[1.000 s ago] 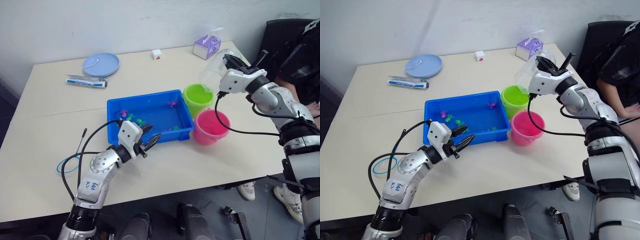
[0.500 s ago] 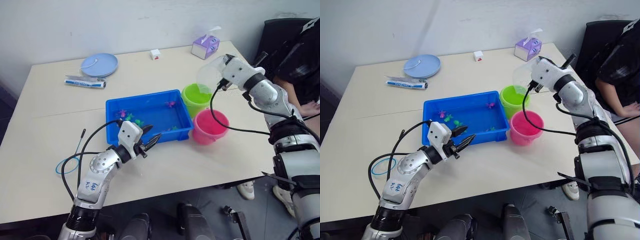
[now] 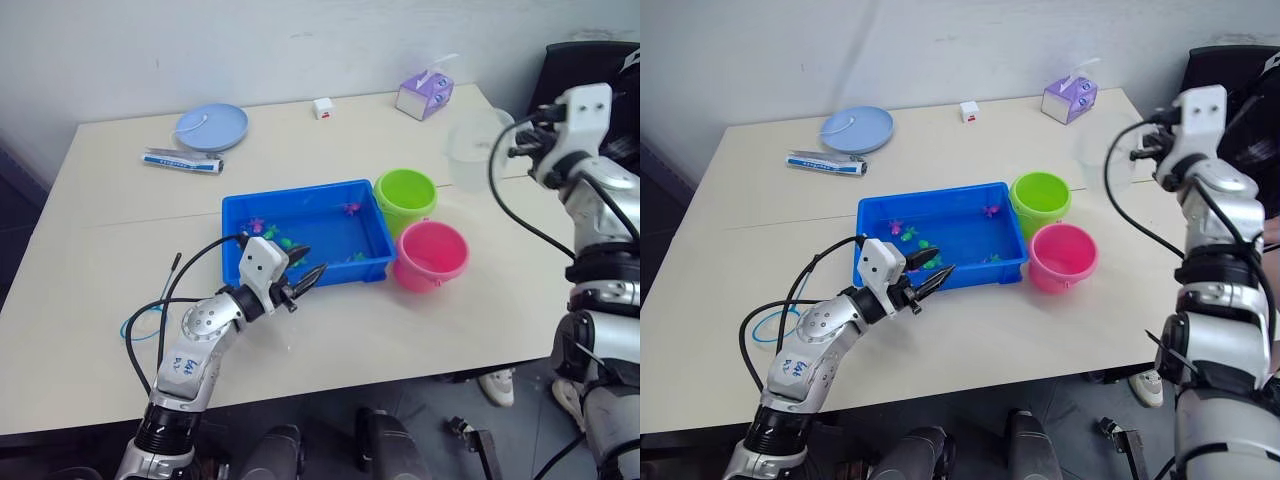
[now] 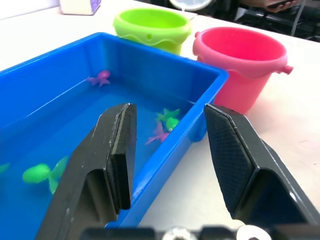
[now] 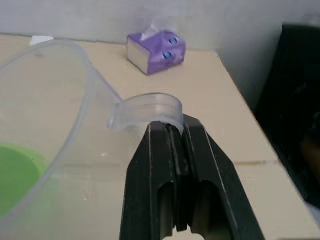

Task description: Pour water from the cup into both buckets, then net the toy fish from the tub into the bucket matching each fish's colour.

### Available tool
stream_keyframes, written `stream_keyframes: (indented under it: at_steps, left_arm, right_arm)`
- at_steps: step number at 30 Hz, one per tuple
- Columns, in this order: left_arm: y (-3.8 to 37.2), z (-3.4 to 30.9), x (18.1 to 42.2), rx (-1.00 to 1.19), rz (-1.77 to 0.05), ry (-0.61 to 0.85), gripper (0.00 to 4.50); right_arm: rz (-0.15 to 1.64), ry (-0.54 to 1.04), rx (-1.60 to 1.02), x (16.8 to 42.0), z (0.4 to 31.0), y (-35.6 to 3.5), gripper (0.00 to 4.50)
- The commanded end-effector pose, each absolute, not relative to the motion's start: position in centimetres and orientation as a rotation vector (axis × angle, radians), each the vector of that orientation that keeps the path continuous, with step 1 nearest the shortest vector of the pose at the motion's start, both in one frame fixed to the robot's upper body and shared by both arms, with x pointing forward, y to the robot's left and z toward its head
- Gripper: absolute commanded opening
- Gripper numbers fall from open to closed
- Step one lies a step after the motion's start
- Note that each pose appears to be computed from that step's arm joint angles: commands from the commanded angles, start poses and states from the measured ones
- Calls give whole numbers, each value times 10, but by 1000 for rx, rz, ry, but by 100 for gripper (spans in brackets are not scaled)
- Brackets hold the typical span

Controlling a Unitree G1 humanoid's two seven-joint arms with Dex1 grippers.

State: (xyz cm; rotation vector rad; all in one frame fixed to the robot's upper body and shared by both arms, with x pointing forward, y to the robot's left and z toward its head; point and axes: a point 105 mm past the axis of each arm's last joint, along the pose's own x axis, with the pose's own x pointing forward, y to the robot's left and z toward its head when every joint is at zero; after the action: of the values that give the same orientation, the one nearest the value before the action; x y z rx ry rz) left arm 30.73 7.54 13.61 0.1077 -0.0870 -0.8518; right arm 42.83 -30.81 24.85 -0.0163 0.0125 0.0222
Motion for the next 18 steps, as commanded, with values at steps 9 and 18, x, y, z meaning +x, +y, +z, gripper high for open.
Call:
stream_keyframes:
  at_steps: [9,18]
  left_arm:
    - [50,148,286,174,-1145,-133,240]
    - [43,152,284,187,-1205,-145,240]
  right_arm:
    - [-93,-50,188,372,258,-347,63]
    - [-156,4,258,362,215,-349,63]
